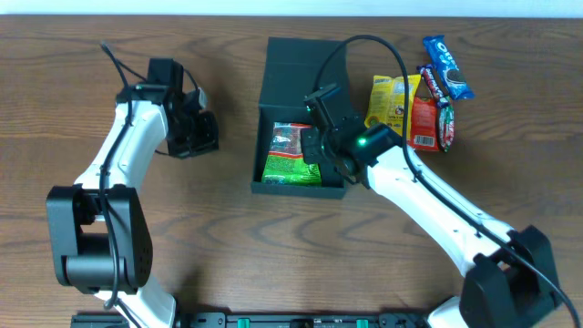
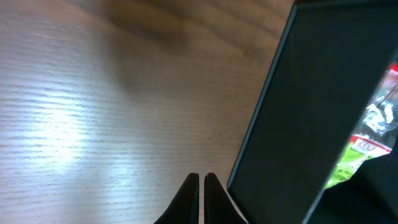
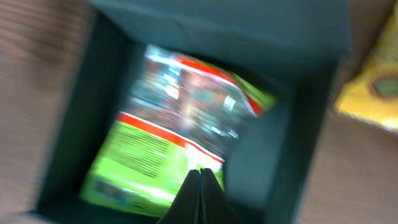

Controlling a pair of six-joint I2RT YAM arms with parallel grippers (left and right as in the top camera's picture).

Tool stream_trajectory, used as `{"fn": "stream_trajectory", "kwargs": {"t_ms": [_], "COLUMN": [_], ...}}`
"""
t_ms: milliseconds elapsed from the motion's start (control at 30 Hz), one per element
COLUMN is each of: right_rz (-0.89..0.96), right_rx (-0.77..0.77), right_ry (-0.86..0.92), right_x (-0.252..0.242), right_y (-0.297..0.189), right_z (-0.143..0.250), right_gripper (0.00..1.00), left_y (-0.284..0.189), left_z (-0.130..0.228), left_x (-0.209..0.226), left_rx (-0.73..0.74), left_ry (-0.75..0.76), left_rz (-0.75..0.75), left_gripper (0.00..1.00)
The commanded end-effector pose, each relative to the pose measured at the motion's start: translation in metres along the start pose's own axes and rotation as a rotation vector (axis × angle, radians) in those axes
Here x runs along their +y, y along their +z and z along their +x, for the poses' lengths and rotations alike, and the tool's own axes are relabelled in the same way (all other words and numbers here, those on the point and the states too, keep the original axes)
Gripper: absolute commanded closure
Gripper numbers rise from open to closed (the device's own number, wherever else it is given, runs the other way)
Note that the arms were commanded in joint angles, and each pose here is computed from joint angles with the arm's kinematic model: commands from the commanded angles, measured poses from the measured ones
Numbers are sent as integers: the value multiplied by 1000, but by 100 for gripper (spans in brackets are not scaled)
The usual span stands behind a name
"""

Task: Pack container
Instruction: 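Move the right gripper back to the snacks and grasp the blue Oreo pack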

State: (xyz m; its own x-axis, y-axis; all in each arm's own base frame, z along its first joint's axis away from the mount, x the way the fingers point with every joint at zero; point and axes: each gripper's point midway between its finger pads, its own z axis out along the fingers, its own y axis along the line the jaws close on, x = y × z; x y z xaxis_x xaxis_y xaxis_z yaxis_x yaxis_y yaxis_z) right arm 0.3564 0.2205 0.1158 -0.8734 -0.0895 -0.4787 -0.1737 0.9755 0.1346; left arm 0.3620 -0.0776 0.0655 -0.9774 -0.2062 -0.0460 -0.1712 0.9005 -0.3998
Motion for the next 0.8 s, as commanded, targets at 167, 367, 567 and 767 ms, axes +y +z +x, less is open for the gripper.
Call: {"fn": "stream_trajectory", "kwargs": {"t_ms": [167,367,567,767], "right_rz": [122,157,85,5], "right_rx": [150,211,171,127], "right_ry": [44,60,21,-9], "right_x": [-26,-34,-21,-6], "right_y": [58,85,100,104], "right_z": [38,55,45,33], "right_gripper": [99,98,99,99], "left_y": [28,37,41,41], "left_z": [24,30,35,35], "left_x": [-18,-41,-52,-52], "left_rx": [66,68,77,77], "left_ry": [-75,0,31,31], "left_rz": [151,161,165,165], "left_gripper": [94,94,94,94]}}
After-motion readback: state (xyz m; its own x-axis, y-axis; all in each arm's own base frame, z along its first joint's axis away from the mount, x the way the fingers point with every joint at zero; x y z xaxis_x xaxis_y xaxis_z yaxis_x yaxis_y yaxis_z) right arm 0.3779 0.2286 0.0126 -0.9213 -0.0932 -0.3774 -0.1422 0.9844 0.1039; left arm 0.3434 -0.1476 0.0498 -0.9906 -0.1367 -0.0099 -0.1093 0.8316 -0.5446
